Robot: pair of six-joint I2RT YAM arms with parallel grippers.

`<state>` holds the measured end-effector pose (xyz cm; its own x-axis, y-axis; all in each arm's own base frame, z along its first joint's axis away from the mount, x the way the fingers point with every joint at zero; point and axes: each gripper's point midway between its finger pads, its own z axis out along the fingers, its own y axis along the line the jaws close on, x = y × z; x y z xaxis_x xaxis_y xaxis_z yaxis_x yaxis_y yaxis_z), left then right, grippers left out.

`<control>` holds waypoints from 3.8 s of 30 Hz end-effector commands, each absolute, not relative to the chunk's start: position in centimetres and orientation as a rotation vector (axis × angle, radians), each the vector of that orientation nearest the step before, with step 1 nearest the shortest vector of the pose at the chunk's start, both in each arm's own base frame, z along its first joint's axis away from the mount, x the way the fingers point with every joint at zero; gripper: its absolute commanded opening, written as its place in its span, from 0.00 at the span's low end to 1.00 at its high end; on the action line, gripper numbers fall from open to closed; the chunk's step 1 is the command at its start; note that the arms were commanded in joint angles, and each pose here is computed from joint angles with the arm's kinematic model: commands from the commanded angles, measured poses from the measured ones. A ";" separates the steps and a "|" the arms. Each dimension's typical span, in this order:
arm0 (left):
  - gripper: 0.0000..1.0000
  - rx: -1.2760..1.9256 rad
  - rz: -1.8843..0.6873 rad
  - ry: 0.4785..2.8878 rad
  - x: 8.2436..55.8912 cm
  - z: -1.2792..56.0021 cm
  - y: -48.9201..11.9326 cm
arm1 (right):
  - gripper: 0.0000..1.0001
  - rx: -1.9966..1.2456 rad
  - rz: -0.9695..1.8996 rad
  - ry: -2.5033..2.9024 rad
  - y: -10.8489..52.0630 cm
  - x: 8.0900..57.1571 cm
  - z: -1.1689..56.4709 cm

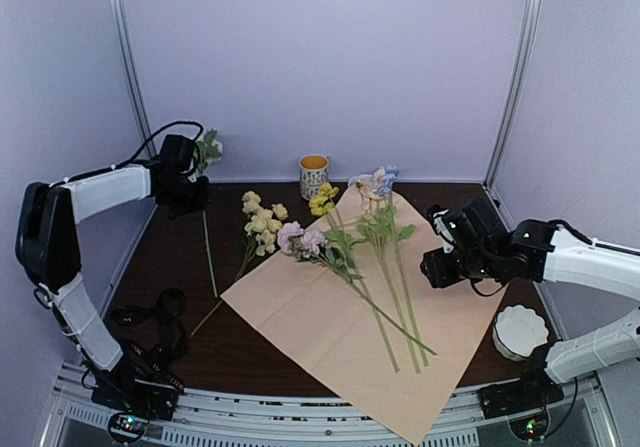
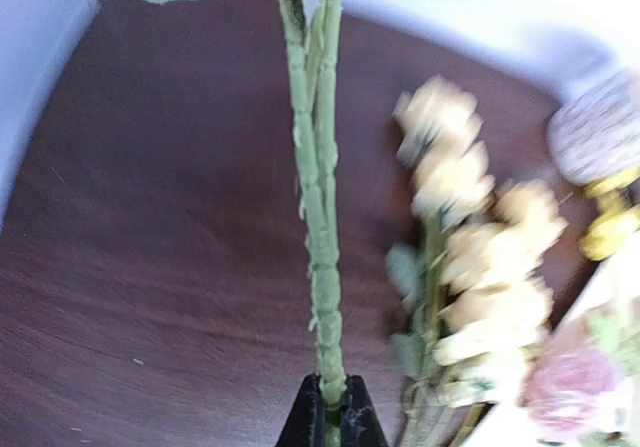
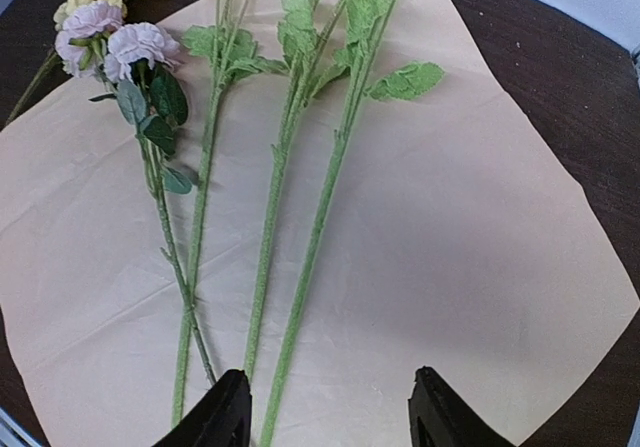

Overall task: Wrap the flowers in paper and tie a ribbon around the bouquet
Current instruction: Pass from the left arm to the right, then place the fake flower on the flattened wrapping paper, then pick up the fake flower from the corner of the board, then pass from the left arm to the right

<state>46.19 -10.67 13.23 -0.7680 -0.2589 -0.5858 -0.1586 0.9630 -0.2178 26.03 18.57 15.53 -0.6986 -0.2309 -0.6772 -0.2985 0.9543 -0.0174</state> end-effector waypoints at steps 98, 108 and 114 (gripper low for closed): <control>0.00 0.042 0.036 2.294 39.4 13.4 -13.9 | 0.66 -0.305 0.460 2.357 24.0 25.2 16.7; 0.00 0.232 -0.749 1.617 30.9 32.9 -23.7 | 0.65 -0.694 0.974 1.956 33.2 20.3 25.3; 0.00 0.434 -1.238 1.328 23.7 39.4 -33.2 | 0.68 -0.778 1.156 1.780 37.9 19.4 30.0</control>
<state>28.48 -28.15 33.18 -0.2491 -0.2696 -0.9302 0.6437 0.6715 -0.3670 19.88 34.47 24.34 -0.5376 -0.1395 -0.8316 -0.7449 0.5407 0.3908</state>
